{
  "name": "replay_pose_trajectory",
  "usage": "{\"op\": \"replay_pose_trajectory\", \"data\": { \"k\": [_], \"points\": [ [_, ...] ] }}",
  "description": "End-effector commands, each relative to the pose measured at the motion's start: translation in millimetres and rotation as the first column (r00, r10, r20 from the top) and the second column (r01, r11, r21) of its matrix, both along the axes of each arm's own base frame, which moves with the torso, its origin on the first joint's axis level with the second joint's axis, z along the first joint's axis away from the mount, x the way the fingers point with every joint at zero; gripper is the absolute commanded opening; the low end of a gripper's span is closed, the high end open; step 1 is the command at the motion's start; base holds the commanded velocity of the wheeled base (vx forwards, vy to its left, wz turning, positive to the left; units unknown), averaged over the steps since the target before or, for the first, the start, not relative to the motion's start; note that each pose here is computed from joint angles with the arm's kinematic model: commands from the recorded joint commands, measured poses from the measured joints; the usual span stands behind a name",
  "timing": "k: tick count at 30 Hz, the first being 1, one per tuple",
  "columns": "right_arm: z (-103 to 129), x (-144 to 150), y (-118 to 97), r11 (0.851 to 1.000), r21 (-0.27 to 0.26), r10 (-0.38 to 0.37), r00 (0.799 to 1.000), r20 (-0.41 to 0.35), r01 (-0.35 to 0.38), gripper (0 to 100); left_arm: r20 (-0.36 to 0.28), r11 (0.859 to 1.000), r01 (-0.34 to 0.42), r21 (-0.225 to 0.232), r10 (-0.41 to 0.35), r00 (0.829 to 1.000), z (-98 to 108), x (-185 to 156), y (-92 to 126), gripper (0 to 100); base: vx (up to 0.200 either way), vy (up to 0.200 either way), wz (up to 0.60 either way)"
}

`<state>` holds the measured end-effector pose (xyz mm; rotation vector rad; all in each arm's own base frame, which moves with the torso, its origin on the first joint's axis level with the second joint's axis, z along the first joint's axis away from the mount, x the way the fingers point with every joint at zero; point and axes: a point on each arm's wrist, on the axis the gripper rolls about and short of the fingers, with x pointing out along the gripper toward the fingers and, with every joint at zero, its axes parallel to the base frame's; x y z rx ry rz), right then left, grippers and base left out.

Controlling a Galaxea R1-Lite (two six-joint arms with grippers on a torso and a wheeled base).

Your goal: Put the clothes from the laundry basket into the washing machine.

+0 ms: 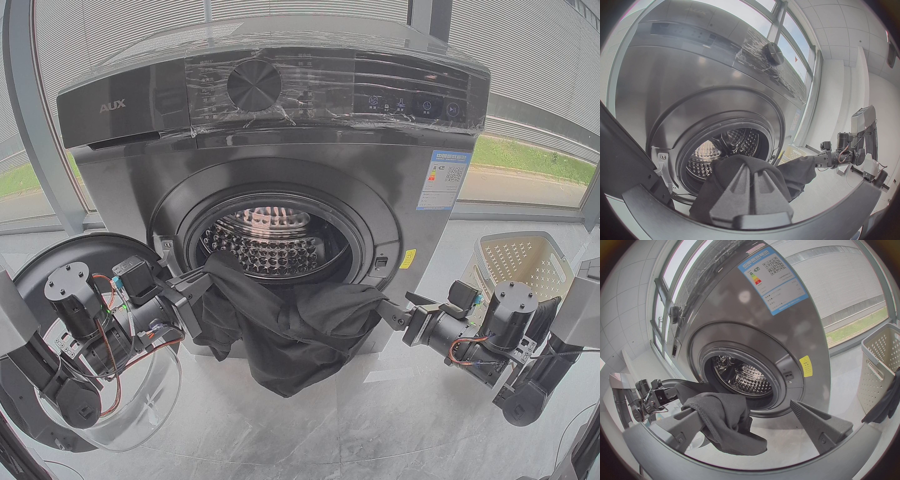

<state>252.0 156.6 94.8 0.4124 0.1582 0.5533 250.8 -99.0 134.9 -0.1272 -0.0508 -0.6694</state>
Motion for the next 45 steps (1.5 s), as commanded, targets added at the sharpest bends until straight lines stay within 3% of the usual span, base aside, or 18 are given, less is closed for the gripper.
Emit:
{"op": "replay_pose_trajectory", "data": {
  "k": [1, 9, 16, 20, 24, 32, 34, 37, 45],
  "points": [
    [-7, 8, -8, 0.999, -0.017, -0.041, 0.999, -0.016, 0.041, 100, 0.002, 1.0, 0.001, 0.001, -0.001, 1.0, 0, 0, 0, 0, 0.0, 0.0, 0.0],
    [-16, 24, -26, 0.992, -0.03, -0.127, 0.991, -0.035, 0.126, 100, 0.006, 1.0, -0.003, -0.005, 0.003, 1.0, 2, 0, 1, 0, 0.0, 0.0, 0.0],
    [-18, 25, -33, 0.988, -0.04, -0.154, 0.987, -0.044, 0.152, 100, 0.007, 1.0, -0.003, -0.004, 0.003, 1.0, 2, 0, 1, 0, 0.0, 0.0, 0.0],
    [-40, 21, -35, 0.985, -0.094, -0.154, 0.981, -0.12, 0.143, 100, 0.012, 1.0, -0.016, -0.006, 0.016, 1.0, 3, 1, 4, 0, 0.0, 0.0, 0.0],
    [-61, -1, -30, 0.982, -0.176, -0.1, 0.974, -0.203, 0.064, 100, 0.018, 1.0, -0.017, -0.005, 0.018, 1.0, 4, 1, 4, 0, 0.0, 0.0, 0.0],
    [-56, -12, 8, 0.984, -0.151, 0.071, 0.983, -0.171, -0.098, 100, 0.027, 1.0, -0.002, 0.002, 0.002, 1.0, 5, -1, -2, 0, 0.0, 0.0, 0.0],
    [-56, -13, 23, 0.968, -0.158, 0.174, 0.974, -0.143, -0.196, 100, 0.034, 1.0, -0.003, 0.011, 0.003, 0.999, 5, -1, -2, 0, 0.0, 0.0, 0.0],
    [-54, -15, 38, 0.947, -0.169, 0.256, 0.961, -0.107, -0.271, 100, 0.046, 1.0, -0.004, 0.011, 0.003, 0.999, 7, -1, -2, 0, 0.0, 0.0, 0.0],
    [-74, -2, 68, 0.934, -0.171, 0.302, 0.949, -0.096, -0.314, 100, 0.052, 1.0, 0.007, 0.006, -0.008, 0.999, 9, -3, -7, 0, 0.0, 0.0, 0.0]
  ]
}}
